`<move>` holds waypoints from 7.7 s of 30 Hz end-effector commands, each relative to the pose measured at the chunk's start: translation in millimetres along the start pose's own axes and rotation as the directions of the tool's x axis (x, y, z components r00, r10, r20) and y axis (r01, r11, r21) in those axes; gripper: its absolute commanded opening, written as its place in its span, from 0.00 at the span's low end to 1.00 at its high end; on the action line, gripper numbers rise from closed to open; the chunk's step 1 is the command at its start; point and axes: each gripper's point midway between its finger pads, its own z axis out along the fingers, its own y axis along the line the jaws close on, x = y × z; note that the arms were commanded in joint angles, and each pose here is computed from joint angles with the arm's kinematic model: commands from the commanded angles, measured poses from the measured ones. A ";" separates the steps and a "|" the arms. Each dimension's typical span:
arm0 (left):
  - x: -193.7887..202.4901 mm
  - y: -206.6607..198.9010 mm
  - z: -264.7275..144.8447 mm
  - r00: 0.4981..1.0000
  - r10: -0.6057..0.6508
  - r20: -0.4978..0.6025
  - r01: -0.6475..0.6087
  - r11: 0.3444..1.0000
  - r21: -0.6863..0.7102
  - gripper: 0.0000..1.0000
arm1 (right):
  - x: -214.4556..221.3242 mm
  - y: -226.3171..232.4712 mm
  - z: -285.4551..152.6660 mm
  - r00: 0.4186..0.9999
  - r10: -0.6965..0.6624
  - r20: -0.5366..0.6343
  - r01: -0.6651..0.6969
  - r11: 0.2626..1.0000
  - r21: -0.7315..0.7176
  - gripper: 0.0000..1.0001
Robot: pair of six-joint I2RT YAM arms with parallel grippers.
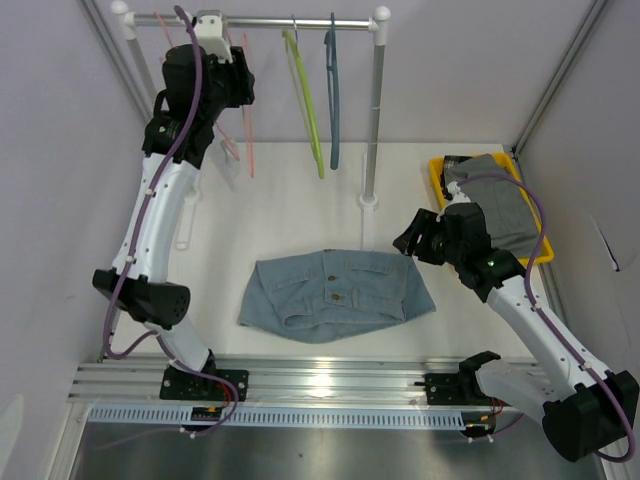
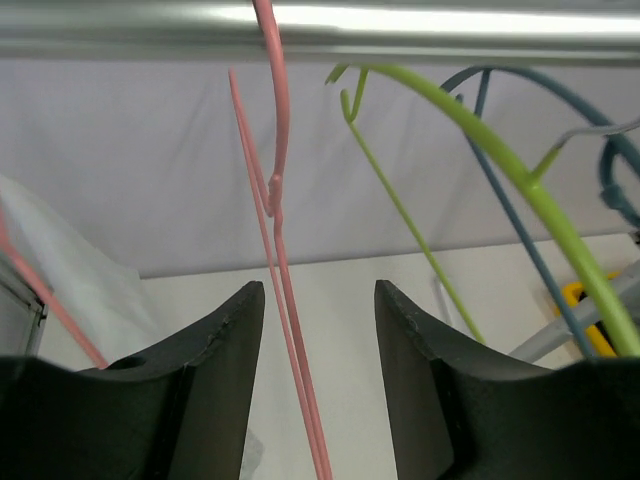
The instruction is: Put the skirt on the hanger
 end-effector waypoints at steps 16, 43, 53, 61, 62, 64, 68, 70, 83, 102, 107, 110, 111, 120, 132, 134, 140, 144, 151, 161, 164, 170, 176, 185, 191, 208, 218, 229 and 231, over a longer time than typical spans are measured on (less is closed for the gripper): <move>14.7 18.4 8.6 1.000 -0.011 -0.027 0.008 0.995 -0.100 0.37 | -8.1 6.0 -0.5 0.999 -0.021 0.037 0.023 0.999 -0.035 0.59; 20.7 11.6 14.2 0.998 0.018 -0.065 -0.025 0.993 -0.116 0.31 | -11.1 7.1 -1.6 0.999 -0.021 0.043 0.022 0.999 -0.037 0.59; 27.8 12.0 17.6 0.996 0.027 -0.085 -0.038 0.991 -0.128 0.30 | -11.6 7.3 -2.3 0.999 -0.025 0.044 0.027 0.999 -0.040 0.59; 30.1 11.2 22.2 0.996 0.029 -0.086 -0.041 0.991 -0.131 0.29 | -12.1 5.6 -2.8 0.999 -0.029 0.044 0.031 0.999 -0.037 0.59; 32.8 11.0 24.2 0.995 0.032 -0.094 -0.044 0.991 -0.130 0.29 | -12.3 5.4 -2.9 0.999 -0.030 0.044 0.032 0.999 -0.037 0.59; 35.7 11.8 26.0 0.994 0.031 -0.101 -0.045 0.990 -0.135 0.29 | -12.8 5.2 -3.3 0.999 -0.030 0.045 0.032 0.999 -0.038 0.59; 35.8 13.7 26.0 0.994 0.032 -0.102 -0.047 0.988 -0.148 0.06 | -13.1 3.5 -3.6 0.998 -0.031 0.045 0.033 0.999 -0.036 0.59; 30.9 13.0 26.3 0.995 0.034 -0.096 -0.049 0.988 -0.149 0.00 | -13.3 3.9 -3.6 0.998 -0.032 0.045 0.034 0.999 -0.039 0.59; -36.3 5.1 -14.9 0.997 0.036 0.074 -0.029 0.995 -0.094 0.00 | -16.1 3.9 -5.1 0.998 -0.038 0.054 0.041 0.998 -0.044 0.59; 19.8 -3.1 -68.0 0.999 0.024 -0.027 -0.024 1.000 0.006 0.00 | -11.3 2.1 -8.1 0.998 -0.040 0.056 0.043 0.998 -0.052 0.59; 45.8 0.1 -93.3 0.998 -0.001 -0.061 0.001 1.000 0.008 0.00 | -8.7 -0.8 -6.7 0.998 -0.046 0.050 0.048 0.998 -0.047 0.59; 62.0 2.0 -108.9 0.997 -0.022 -0.074 0.023 1.000 0.010 0.00 | -7.6 -0.6 -6.8 0.998 -0.047 0.046 0.049 0.998 -0.048 0.59; 62.8 -1.1 -113.8 0.997 -0.029 -0.070 0.031 0.999 0.028 0.00 | -8.0 -0.9 -7.6 0.998 -0.049 0.048 0.051 0.998 -0.047 0.59; 188.6 -9.9 -169.5 0.953 -0.154 -0.260 0.166 0.986 0.026 0.00 | -7.9 -3.5 -13.6 0.996 -0.067 0.051 0.068 0.997 -0.034 0.59; 245.8 -69.3 -246.2 0.920 -0.215 -0.328 0.332 0.873 0.358 0.00 | -11.7 5.1 -26.9 0.995 -0.090 0.051 0.092 0.995 -0.048 0.59; 245.2 -88.3 -255.4 0.910 -0.203 -0.362 0.362 0.815 0.452 0.00 | -9.3 4.4 -28.7 0.994 -0.096 0.041 0.098 0.995 -0.037 0.58; 270.7 -138.0 -267.9 0.885 -0.127 -0.449 0.401 0.698 0.593 0.00 | -7.2 13.1 -39.2 0.993 -0.109 0.042 0.111 0.993 -0.041 0.57; 294.8 -167.5 -268.5 0.861 -0.041 -0.507 0.405 0.660 0.633 0.00 | -3.9 21.0 -49.9 0.993 -0.108 0.047 0.111 0.992 -0.067 0.57; 323.5 -206.4 -264.5 0.829 -0.009 -0.560 0.474 0.542 0.694 0.00 | 18.2 12.6 -52.8 0.994 -0.107 0.008 0.107 0.993 -0.049 0.56; 360.3 -231.0 -277.6 0.777 0.060 -0.626 0.563 0.377 0.735 0.00 | 68.3 -9.6 -36.5 0.992 -0.087 -0.090 0.086 0.996 -0.010 0.53; 376.3 -230.9 -275.8 0.763 0.093 -0.639 0.559 0.399 0.726 0.00 | 80.9 -18.9 -30.3 0.991 -0.085 -0.105 0.089 0.996 0.031 0.53; 393.8 -236.9 -275.1 0.736 0.113 -0.668 0.590 0.377 0.714 0.00 | 102.8 -38.9 -21.5 0.985 -0.093 -0.143 0.108 0.988 0.106 0.53; 403.5 -237.0 -270.7 0.731 0.118 -0.672 0.588 0.392 0.708 0.00 | 121.8 -48.5 -12.7 0.978 -0.088 -0.187 0.113 0.985 0.127 0.52; 409.4 -237.2 -263.7 0.729 0.128 -0.673 0.577 0.415 0.704 0.00 | 138.6 -46.2 2.7 0.972 -0.095 -0.217 0.124 0.985 0.124 0.52; 412.4 -236.4 -263.5 0.727 0.131 -0.674 0.575 0.420 0.702 0.00 | 153.6 -52.7 15.4 0.966 -0.090 -0.244 0.125 0.983 0.135 0.52; 397.5 -228.9 -245.5 0.763 0.092 -0.640 0.549 0.431 0.716 0.00 | 93.8 -7.5 5.8 0.976 -0.139 -0.166 0.160 0.980 0.122 0.09; 382.5 -218.2 -220.1 0.791 0.032 -0.611 0.541 0.432 0.722 0.00 | 70.2 15.0 -1.5 0.985 -0.067 -0.157 0.076 0.996 0.049 0.02; 395.0 -224.5 -218.7 0.805 0.111 -0.582 0.468 0.483 0.740 0.00 | 61.8 20.9 7.1 0.984 0.017 -0.179 -0.020 1.000 -0.015 0.00; 394.4 -225.3 -209.2 0.814 0.116 -0.569 0.439 0.519 0.733 0.00 | 61.1 23.4 6.3 0.983 0.026 -0.183 -0.032 0.999 -0.028 0.00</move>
